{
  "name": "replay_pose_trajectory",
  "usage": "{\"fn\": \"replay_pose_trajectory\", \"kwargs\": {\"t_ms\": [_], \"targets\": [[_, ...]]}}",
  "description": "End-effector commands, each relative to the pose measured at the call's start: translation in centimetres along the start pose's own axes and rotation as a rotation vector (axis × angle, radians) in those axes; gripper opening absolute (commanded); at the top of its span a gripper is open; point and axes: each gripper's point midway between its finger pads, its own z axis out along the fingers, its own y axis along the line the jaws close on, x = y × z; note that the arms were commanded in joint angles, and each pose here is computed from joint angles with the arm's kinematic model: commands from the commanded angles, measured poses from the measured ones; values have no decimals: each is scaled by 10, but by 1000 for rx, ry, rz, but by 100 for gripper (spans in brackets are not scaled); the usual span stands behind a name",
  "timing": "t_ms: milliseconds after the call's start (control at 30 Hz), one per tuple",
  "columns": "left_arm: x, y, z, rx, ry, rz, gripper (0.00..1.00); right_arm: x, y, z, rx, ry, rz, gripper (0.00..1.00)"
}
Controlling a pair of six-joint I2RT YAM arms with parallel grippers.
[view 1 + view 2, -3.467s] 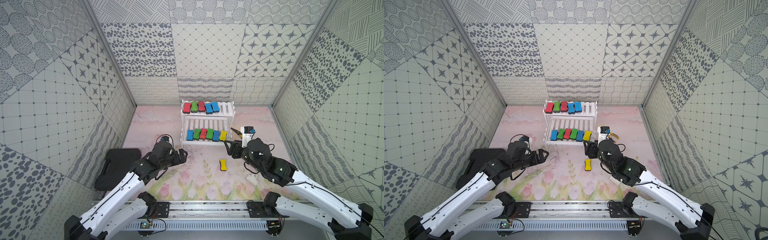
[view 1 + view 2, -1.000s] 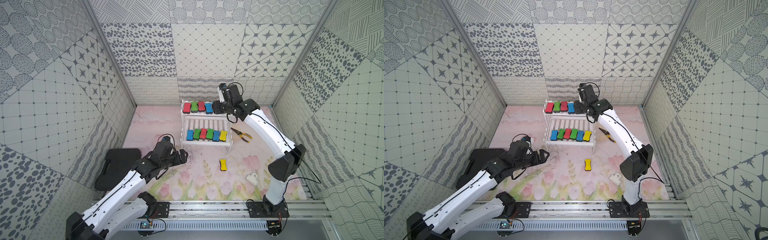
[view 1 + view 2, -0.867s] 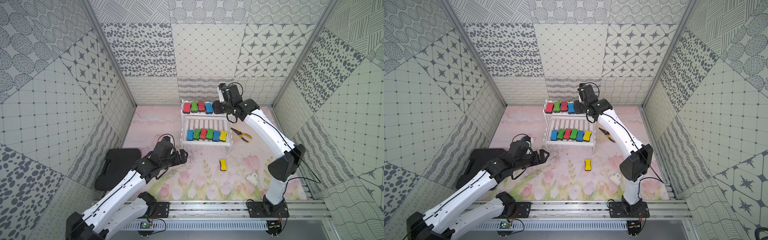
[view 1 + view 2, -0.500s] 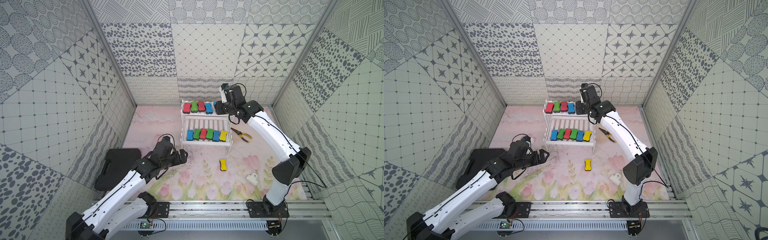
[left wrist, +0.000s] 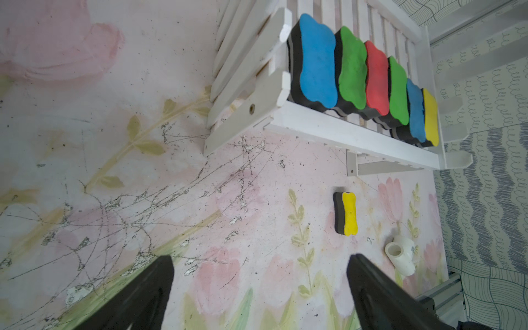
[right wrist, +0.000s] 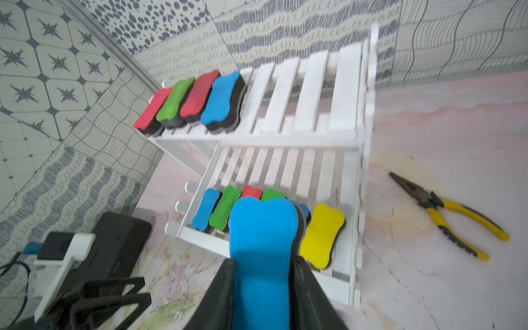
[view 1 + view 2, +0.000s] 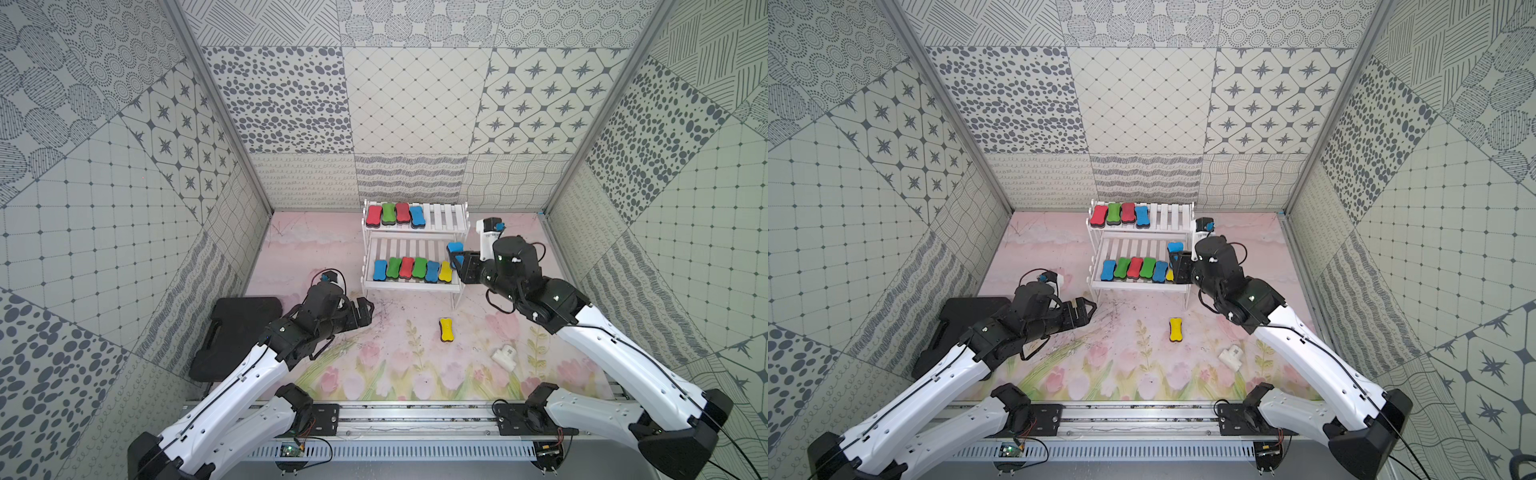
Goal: Remove the whiteboard erasers from the shelf
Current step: Place the whiteboard eraser at the center of the board.
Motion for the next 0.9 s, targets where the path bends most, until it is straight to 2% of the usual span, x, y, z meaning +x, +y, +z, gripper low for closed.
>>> {"fn": "replay_pose_trajectory", "kwargs": {"t_ms": [0,167,367,633,867], "targets": [[-9,0,-4,-10,-32,6,99,23,-1,-1,-9,-39,90,31],[-9,0,-2,-17,-27,5,99,84,-7,8,-13,30,124,30],[-7,4,-2,-29,-26,6,99,152,-18,41,2,99,165,30],[-7,5,-1,-35,-24,3,99,195,-23,84,82,177,140,30],[-7,5,-1,-38,-25,4,100,223,-34,104,135,230,138,31]]}}
